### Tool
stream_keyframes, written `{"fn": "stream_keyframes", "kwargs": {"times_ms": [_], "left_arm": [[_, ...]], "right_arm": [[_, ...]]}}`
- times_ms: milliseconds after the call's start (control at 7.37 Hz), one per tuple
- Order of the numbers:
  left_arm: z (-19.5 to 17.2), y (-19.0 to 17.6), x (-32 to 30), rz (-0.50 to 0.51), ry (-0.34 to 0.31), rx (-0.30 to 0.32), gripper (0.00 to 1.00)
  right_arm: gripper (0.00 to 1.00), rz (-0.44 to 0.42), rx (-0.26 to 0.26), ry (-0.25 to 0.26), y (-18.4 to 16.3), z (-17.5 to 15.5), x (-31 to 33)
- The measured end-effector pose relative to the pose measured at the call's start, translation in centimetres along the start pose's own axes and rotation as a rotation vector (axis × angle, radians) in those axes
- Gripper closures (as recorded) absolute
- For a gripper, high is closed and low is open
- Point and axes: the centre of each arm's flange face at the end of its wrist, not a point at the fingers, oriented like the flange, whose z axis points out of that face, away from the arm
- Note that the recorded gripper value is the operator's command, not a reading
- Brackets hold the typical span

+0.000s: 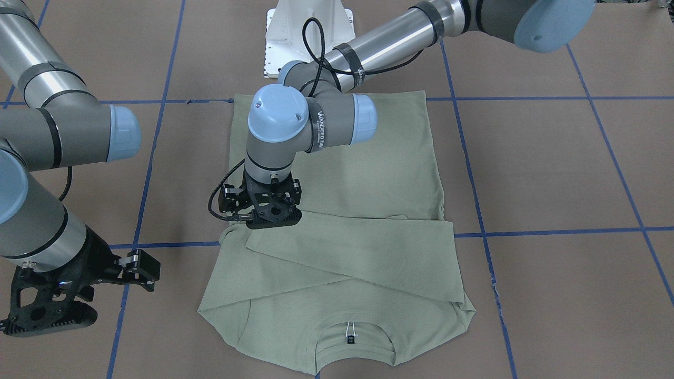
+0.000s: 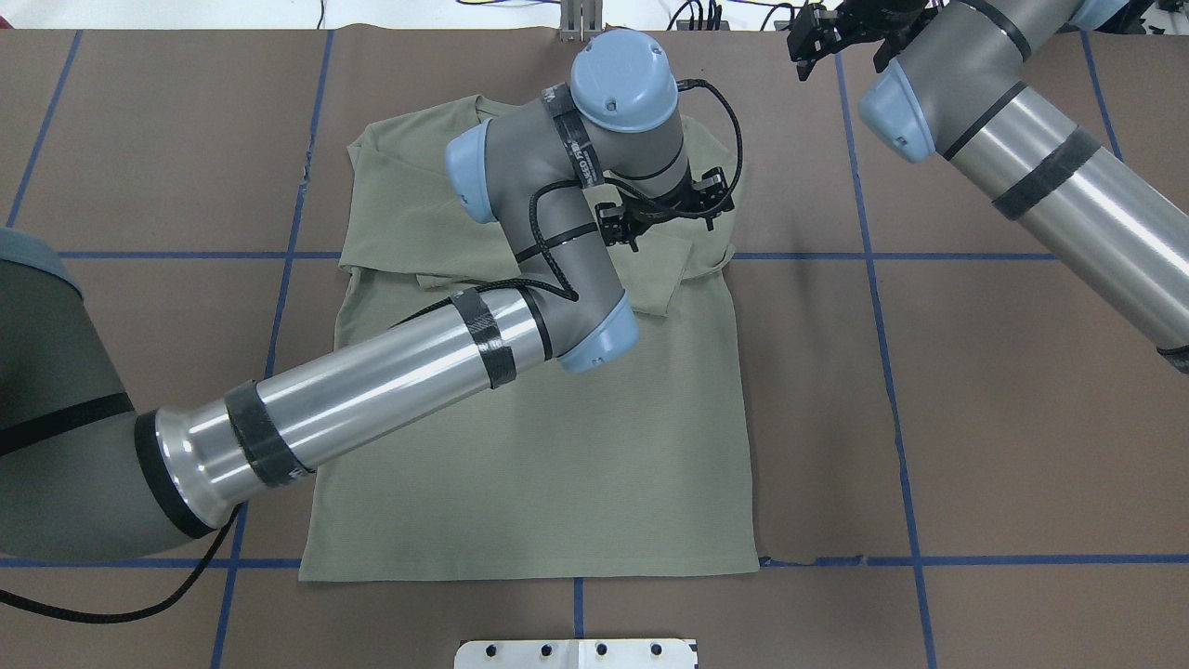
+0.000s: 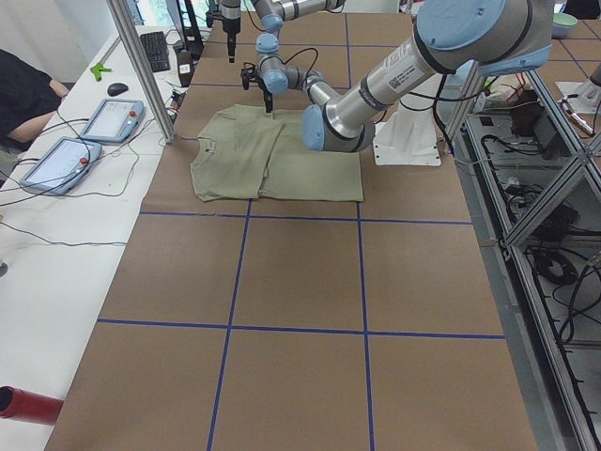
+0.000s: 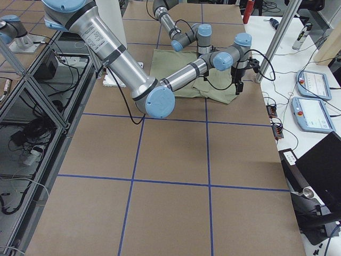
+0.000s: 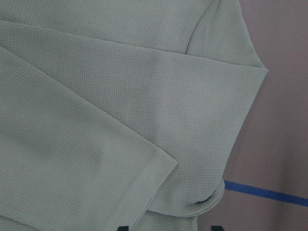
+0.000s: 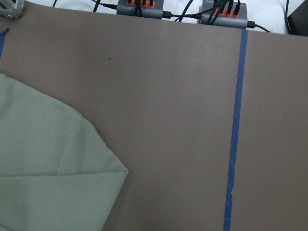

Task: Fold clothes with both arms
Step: 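Release the sleeve and move both grippers to the hem corners nearest the robot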

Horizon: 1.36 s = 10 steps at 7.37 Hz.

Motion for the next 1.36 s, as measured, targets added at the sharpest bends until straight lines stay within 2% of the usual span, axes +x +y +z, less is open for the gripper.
{"fn": "stream_keyframes", "kwargs": {"times_ms": [271,679,950,1086,1221,1357], "left_arm": [[-2.5,0.9,-7.1,0.080,-0.006,-0.013,0.00],[-7.4,6.1,-21.9,0.144,0.022,-0.007,0.00],[-10.1,9.8,-29.6,0.150,0.050,-0.002,0.00],[-10.9,12.3,-33.3,0.135,0.096,-0.003,0.00],[-10.8,15.4,-36.0,0.112,0.125,-0.009,0.01],[-10.5,18.6,-37.7,0.092,0.127,-0.016,0.02]], "right_arm": [[0.00,0.057,-0.006,-0.043,6.4,0.6,-2.1],[0.00,0.230,-0.007,-0.104,22.2,-0.3,-6.6],[0.00,0.317,0.019,-0.123,34.0,-0.4,-12.0],[0.00,0.338,0.028,-0.133,38.9,-0.2,-13.8],[0.00,0.355,0.028,-0.156,42.5,0.0,-14.5],[0.00,0.364,0.036,-0.183,45.2,0.6,-14.1]]}}
